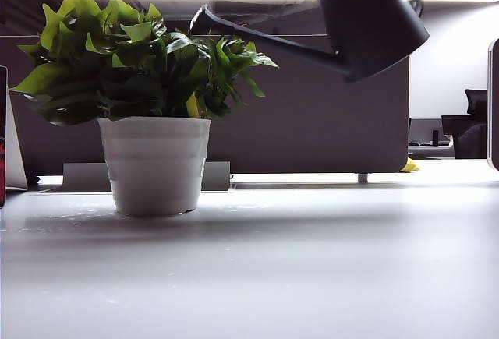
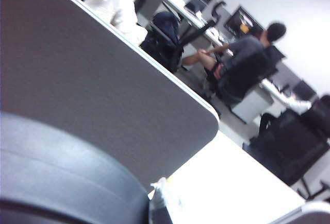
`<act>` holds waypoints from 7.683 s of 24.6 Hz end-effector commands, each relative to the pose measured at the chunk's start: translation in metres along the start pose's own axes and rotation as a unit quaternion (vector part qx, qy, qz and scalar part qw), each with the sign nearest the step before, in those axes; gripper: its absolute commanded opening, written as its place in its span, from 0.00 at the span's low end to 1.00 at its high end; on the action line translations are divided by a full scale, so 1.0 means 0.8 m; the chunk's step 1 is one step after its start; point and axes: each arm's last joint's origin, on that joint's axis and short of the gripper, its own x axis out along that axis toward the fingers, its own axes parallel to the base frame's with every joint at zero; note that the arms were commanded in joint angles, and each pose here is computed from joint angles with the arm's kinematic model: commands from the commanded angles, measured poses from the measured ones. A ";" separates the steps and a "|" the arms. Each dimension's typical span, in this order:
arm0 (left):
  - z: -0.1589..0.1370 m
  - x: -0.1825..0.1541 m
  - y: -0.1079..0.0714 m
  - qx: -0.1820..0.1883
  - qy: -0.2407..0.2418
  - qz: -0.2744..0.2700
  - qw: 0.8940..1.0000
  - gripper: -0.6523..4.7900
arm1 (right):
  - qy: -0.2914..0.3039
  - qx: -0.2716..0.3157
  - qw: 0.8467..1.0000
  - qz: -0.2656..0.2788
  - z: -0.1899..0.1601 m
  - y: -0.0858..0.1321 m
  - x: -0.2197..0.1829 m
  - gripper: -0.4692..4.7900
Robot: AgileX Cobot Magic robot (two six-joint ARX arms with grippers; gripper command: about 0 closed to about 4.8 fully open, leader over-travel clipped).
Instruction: Pick up the watering can from the table, water the potted plant, and put the can back.
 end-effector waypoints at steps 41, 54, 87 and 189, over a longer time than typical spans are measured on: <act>0.002 0.005 -0.004 -0.025 -0.010 -0.057 0.998 1.00 | -0.117 -0.164 0.973 -0.109 0.058 0.005 -0.002 0.08; 0.002 0.005 -0.004 -0.025 -0.010 -0.057 0.998 1.00 | -0.121 -0.181 0.969 -0.121 0.063 0.008 -0.003 0.08; 0.001 0.007 -0.004 -0.024 -0.008 -0.056 0.998 1.00 | -0.121 -0.193 0.965 -0.129 0.065 0.007 -0.003 0.08; 0.006 0.025 -0.052 -0.030 -0.009 -0.155 0.987 1.00 | 0.028 0.302 0.953 0.002 -0.268 0.182 -0.113 0.08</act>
